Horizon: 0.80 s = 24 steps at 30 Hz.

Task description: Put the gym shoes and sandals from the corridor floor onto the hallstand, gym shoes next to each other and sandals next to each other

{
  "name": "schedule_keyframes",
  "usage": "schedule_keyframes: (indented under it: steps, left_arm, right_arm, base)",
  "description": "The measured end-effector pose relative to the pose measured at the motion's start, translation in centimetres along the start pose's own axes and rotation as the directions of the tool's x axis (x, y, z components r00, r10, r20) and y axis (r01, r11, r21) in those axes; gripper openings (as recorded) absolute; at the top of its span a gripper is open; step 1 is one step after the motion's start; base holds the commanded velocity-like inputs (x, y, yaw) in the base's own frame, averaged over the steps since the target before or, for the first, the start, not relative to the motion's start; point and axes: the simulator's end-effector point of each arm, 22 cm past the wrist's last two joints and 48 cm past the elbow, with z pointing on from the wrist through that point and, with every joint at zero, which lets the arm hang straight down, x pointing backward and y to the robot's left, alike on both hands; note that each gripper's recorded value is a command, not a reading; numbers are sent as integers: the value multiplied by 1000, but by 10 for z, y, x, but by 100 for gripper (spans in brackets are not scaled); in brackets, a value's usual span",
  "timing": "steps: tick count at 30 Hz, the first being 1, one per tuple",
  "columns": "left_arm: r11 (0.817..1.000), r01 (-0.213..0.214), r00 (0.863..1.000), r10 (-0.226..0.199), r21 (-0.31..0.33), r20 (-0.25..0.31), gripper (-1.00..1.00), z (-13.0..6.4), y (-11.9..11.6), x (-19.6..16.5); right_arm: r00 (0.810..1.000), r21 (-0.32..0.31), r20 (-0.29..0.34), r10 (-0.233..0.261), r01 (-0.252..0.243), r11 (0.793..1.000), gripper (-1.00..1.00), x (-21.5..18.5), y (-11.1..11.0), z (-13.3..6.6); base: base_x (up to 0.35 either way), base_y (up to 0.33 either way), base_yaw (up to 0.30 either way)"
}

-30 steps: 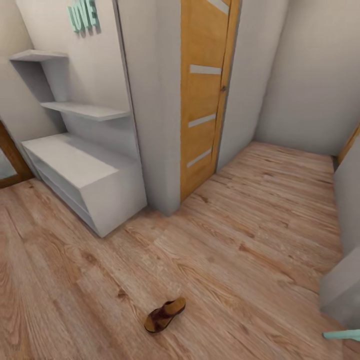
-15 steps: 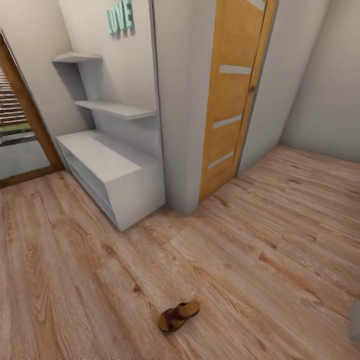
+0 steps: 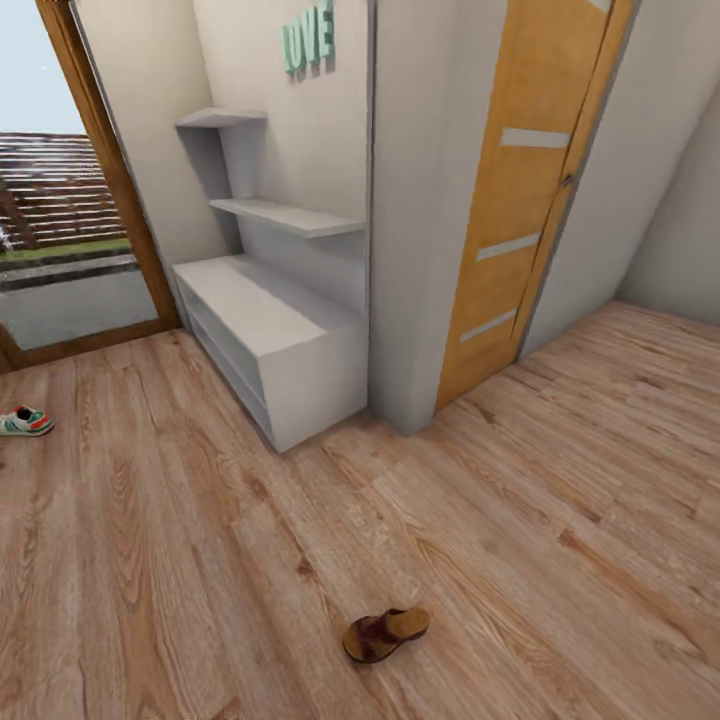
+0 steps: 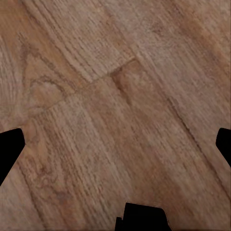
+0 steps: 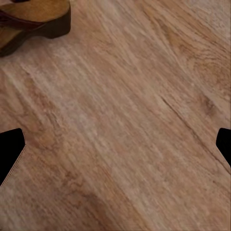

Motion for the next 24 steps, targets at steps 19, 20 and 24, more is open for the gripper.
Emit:
schedule_keyframes:
  steps: [19,20,24]
  left_arm:
    - [1000,0,1000,0,0,-2,100,0,0,1]
    - [1000,0,1000,0,0,-2,100,0,0,1]
    - [1000,0,1000,0,0,-2,100,0,0,1]
  right_arm:
    - [1000,-5,-1,-5,5,1000,100,0,0,0]
    - [1000,-5,-1,-5,5,1000,100,0,0,0]
    - [1000,-5,-1,-5,5,1000,100,0,0,0]
  base:
    - [0,0,83]
    - [0,0,0]
    - [0,0,0]
